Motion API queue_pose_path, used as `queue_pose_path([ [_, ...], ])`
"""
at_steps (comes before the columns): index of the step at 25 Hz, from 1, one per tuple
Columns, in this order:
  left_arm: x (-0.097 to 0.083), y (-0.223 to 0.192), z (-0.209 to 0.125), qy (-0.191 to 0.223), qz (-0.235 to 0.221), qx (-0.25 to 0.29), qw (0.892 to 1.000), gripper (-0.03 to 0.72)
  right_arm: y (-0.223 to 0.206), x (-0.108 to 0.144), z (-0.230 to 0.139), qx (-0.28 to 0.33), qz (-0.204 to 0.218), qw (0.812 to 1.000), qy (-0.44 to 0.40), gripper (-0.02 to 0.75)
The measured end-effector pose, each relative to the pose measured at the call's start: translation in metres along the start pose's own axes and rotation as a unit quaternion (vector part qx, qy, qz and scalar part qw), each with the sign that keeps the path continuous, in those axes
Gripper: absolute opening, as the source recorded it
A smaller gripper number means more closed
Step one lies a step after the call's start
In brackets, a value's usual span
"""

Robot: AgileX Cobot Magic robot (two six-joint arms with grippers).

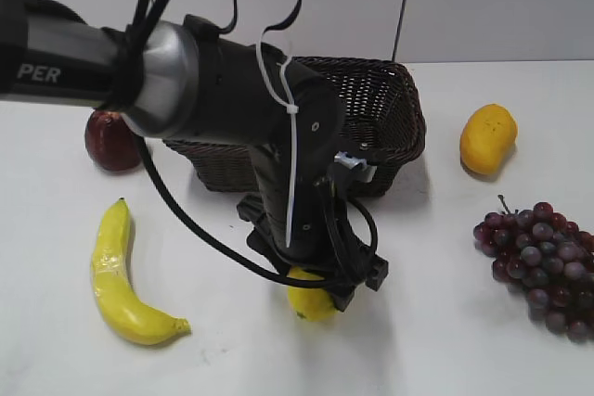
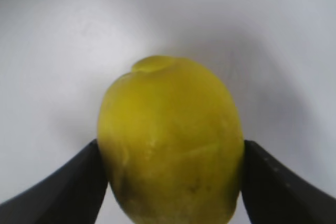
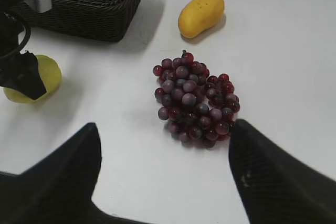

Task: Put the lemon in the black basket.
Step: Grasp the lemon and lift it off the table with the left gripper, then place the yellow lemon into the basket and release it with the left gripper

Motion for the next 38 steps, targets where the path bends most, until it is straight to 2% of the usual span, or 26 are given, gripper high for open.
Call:
queue_pose_path([
  [6, -0.001, 0.003, 0.001, 0.000, -0.001, -0.006, 1.000, 0.550, 0.000, 0.000, 0.000, 0.000, 0.000, 1.000, 0.000, 0.571],
  [9, -0.003, 0.018, 0.004, -0.004, -0.005, -0.023, 1.000, 0.550, 0.000, 0.000, 0.000, 0.000, 0.000, 1.000, 0.000, 0.571],
  [12, -0.006, 0.054, 0.011, -0.021, -0.004, -0.075, 0.997, 0.549, 0.000, 0.000, 0.000, 0.000, 0.000, 1.000, 0.000, 0.571],
  [16, -0.001, 0.099, 0.023, -0.044, 0.011, -0.161, 0.986, 0.549, 0.000, 0.000, 0.000, 0.000, 0.000, 1.000, 0.000, 0.571],
  [23, 0.038, 0.143, 0.053, -0.050, 0.065, -0.253, 0.964, 0.548, 0.000, 0.000, 0.000, 0.000, 0.000, 1.000, 0.000, 0.571],
  [25, 0.048, 0.152, 0.062, -0.051, 0.078, -0.282, 0.955, 0.548, 0.000, 0.000, 0.000, 0.000, 0.000, 1.000, 0.000, 0.571],
  [30, 0.078, 0.150, 0.077, -0.037, 0.095, -0.323, 0.941, 0.548, 0.000, 0.000, 0.000, 0.000, 0.000, 1.000, 0.000, 0.571],
  [35, 0.104, 0.120, 0.091, -0.025, 0.110, -0.315, 0.943, 0.548, 0.000, 0.000, 0.000, 0.000, 0.000, 1.000, 0.000, 0.571],
  [38, 0.109, 0.097, 0.102, -0.025, 0.111, -0.304, 0.946, 0.548, 0.000, 0.000, 0.000, 0.000, 0.000, 1.000, 0.000, 0.571],
])
Point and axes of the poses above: a point on each arm's last joint axis where the gripper is mounted, y pointing back along that axis away from the gripper, x along the wrist's bending axis when the last joint is at zero, z = x × y, the point moved 3 cm from there along -y, pointing out along that axis toward the gripper, and after that the axes turned 1 degree about y, right-handed, at the moved point
